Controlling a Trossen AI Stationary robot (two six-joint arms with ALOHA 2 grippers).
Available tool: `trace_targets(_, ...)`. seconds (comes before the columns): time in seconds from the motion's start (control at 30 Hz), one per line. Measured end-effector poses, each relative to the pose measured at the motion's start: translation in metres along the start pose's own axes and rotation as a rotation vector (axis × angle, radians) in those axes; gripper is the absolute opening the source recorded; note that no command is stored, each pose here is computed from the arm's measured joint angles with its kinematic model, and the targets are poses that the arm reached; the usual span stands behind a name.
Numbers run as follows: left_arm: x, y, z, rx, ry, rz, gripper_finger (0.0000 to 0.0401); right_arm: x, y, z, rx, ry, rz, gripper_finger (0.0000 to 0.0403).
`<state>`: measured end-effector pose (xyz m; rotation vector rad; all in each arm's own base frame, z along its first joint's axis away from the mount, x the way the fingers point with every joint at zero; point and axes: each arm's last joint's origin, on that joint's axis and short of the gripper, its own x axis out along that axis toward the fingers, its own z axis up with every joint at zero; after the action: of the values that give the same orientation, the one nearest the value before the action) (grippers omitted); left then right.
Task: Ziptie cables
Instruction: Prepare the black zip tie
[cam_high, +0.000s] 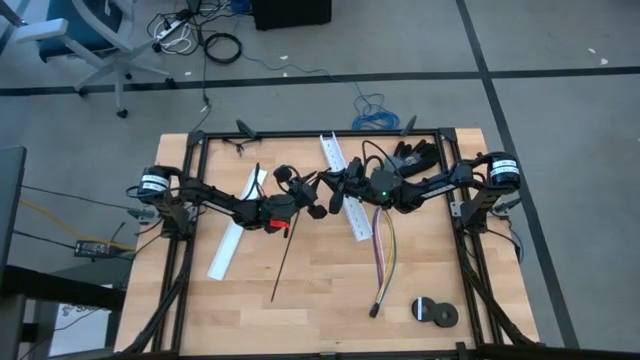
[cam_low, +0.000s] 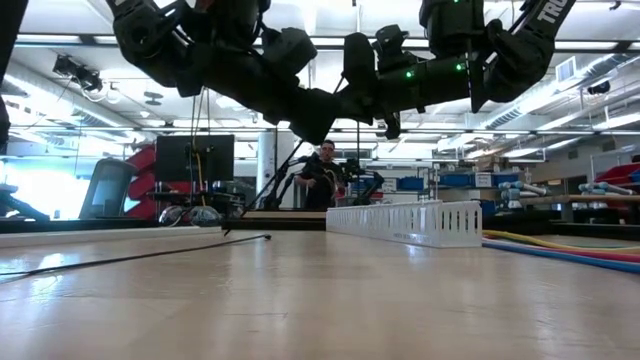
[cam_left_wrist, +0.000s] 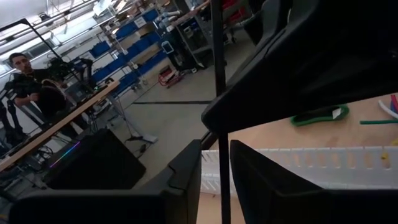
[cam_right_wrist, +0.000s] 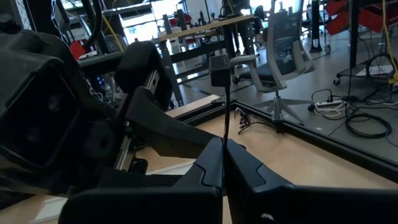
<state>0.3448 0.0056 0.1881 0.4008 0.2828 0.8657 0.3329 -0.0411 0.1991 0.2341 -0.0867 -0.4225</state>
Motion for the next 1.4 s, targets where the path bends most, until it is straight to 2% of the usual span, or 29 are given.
trace_targets(0.13,0.000,0.000,0.000,0.000,0.000,0.001,0.0078,0.000,0.000,0.000,0.005,0.000,0.000,0.0000)
trace_targets(0.37,0.000,0.000,0.000,0.000,0.001,0.002,0.0010,0.000,0.000,0.000,0.011,-0.001,0.000,0.0000)
trace_targets(0.8,0.000,-0.002,-0.003,-0.016,0.016,-0.025,0.0002,0.000,0.000,-0.001,0.018,0.013,0.014,0.0002)
trace_targets(0.97,0.000,-0.003,-0.005,-0.006,0.025,-0.041,0.0001,0.000,0.001,-0.004,0.009,0.047,0.023,0.0026)
trace_targets(1.1,-0.002,-0.003,-0.006,-0.040,0.035,-0.117,0.0001,-0.001,0.002,-0.006,-0.033,0.069,0.056,0.0055)
trace_targets(1.27,-0.008,0.009,-0.015,-0.082,0.065,-0.180,0.0001,-0.016,0.000,0.001,-0.103,0.099,0.061,0.0085)
trace_targets(1.4,-0.012,0.028,-0.023,-0.176,0.047,-0.318,0.0001,-0.035,-0.006,0.007,-0.109,0.114,0.047,0.0099)
